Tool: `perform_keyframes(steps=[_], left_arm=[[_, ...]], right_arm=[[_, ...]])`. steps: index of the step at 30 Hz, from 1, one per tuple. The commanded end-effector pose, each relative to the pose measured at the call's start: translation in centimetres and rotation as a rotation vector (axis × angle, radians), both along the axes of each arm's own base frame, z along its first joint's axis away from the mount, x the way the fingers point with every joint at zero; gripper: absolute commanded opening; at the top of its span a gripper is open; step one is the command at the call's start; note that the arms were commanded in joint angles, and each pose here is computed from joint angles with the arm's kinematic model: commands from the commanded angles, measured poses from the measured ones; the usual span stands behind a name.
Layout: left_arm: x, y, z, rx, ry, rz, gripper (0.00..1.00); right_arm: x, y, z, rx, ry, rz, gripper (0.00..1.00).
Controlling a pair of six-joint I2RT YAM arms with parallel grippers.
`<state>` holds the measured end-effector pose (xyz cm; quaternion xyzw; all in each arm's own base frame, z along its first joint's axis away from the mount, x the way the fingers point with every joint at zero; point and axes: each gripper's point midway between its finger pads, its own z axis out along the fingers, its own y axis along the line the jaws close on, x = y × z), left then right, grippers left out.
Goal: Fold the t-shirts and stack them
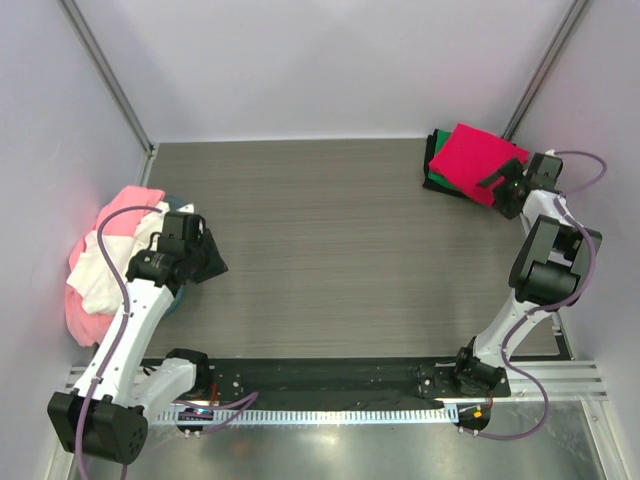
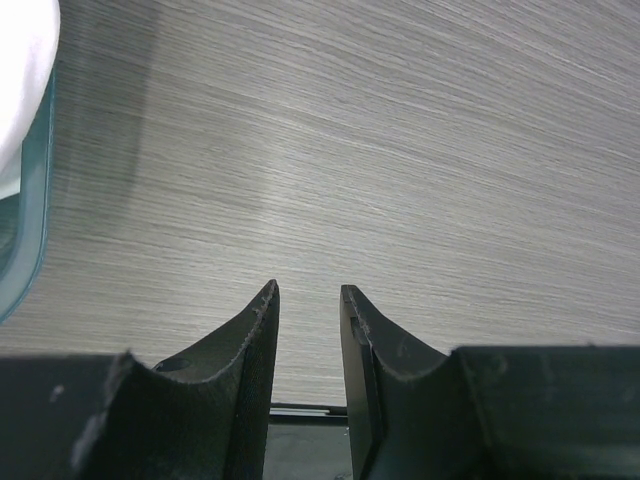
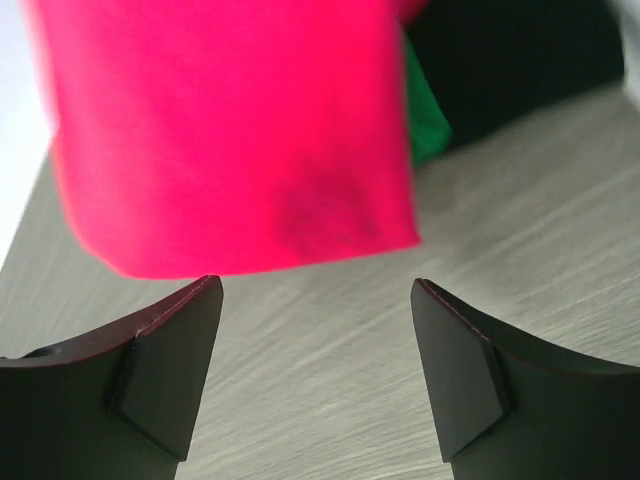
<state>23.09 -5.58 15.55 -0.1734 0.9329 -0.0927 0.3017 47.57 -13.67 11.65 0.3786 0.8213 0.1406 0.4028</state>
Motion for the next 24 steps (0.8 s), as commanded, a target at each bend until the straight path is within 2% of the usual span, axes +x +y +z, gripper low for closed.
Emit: perform_keyframes(steps=[1, 9, 11, 12, 13, 15, 16, 20, 21, 24], left_arm=[[0.4, 0.1, 0.7, -0.005, -0.038, 0.013, 0.32], [0.5, 0.1, 0.6, -0.004, -0.034, 0.013, 0.32], [0.5, 0.1, 0.5, -0.005, -0.03, 0.011, 0.32], [0.5, 0.1, 0.5, -0.003, -0.029, 0.013, 0.33], [0.5, 0.1, 0.4, -0.003, -0.028, 0.012, 0.32], [0.5, 0.1, 0.4, -0.001, -0.025, 0.013, 0.32], [0.5, 0.1, 0.4, -0.002, -0.025, 0.013, 0.32], [0.5, 0.1, 0.3, -0.003, -0.021, 0.011, 0.33], [0.5, 0.1, 0.3, -0.003, -0.021, 0.012, 0.32], [0.5, 0.0, 0.3, -0.004, -0.021, 0.01, 0.32]], right_arm=[[1.1, 0.2, -0.8, 0.069, -0.046, 0.001, 0.81], [2.3, -0.8, -3.0, 0.043, -0.034, 0.013, 0.81], [2.7, -1.1, -3.4, 0.037, -0.042, 0.009, 0.76], [3.0, -1.1, -3.2, 0.036, -0.053, 0.014, 0.73], [3.1, -1.2, -3.3, 0.036, -0.055, 0.015, 0.64], [3.3, -1.4, -3.2, 0.028, -0.061, 0.012, 0.56], [3.4, -1.7, -2.8, 0.013, -0.07, 0.007, 0.47], [3.8, -3.1, -1.4, -0.029, -0.093, -0.018, 0.25], [4.0, -3.5, -0.7, -0.041, -0.1, -0.023, 0.2], [4.1, -4.8, 0.5, -0.089, -0.085, -0.049, 0.17]])
